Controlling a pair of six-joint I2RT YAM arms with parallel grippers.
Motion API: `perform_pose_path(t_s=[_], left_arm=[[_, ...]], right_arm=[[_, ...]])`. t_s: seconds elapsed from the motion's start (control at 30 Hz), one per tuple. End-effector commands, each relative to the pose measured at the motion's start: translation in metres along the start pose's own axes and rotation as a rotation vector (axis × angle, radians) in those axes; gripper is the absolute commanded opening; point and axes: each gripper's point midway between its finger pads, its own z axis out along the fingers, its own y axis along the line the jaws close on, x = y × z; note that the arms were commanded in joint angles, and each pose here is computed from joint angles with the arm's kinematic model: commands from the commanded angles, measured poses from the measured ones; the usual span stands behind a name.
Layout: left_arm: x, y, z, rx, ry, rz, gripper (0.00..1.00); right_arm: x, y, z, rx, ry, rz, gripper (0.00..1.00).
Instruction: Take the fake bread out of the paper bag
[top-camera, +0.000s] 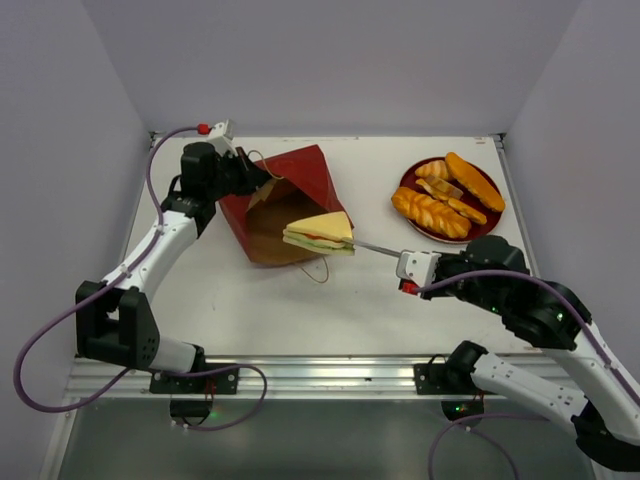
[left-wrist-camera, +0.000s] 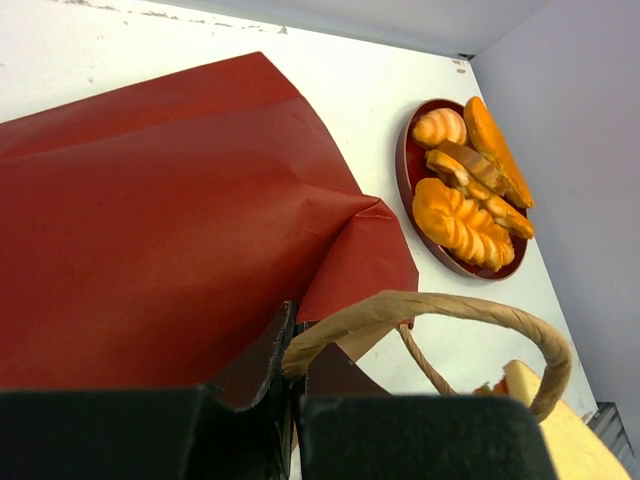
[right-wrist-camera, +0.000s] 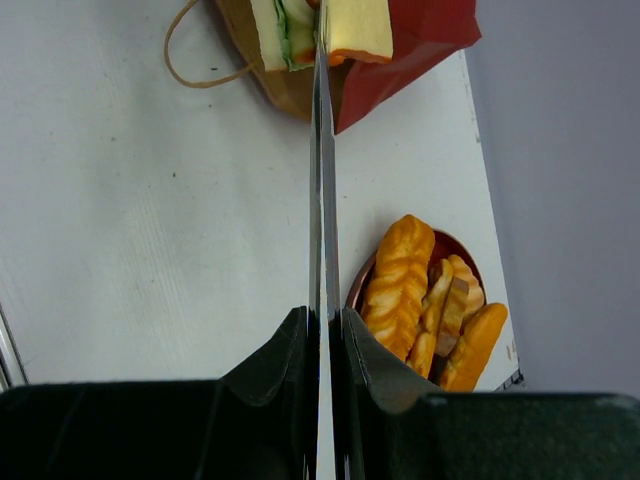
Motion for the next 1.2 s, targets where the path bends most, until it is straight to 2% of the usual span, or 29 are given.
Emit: perform_pose_path(t_s=[0.0,0.23,0.57,0.83,0.97,1.17], left_arm=[[-0.009,0.01,0.0,-0.051,-0.011,-0.002,0.0],[-0.008,0.013,0.003,-0.065,-0.001,0.0,0.0],[-0.009,0.012,0.003,-0.062,0.0,0.006,0.0],[-0.011,0.009,0.0,-0.05,-0.002,0.017,0.0],[-0.01,0.006,-0.001,-0.038,0.001,0.022,0.0],[-0.008,0.003,-0.002,-0.016,-0.002,0.026,0.0]], right_arm=[[-0.015,-0.024,-0.02,0.096,-0.056,0.015,0.0],[-0.016,-0.047,-0.044,0.202,-0.046,0.023,0.0],[-0.013,-0.069,-0.056,0.297,0.002,0.019,0.0],[0.012,-0.096,-0.044,0.462,0.152,0.022,0.0],[0.013,-0.113,-0.043,0.552,0.181,0.042,0.0],[0.029,-0.122,-0.027,0.585,0.285,0.035,0.0]])
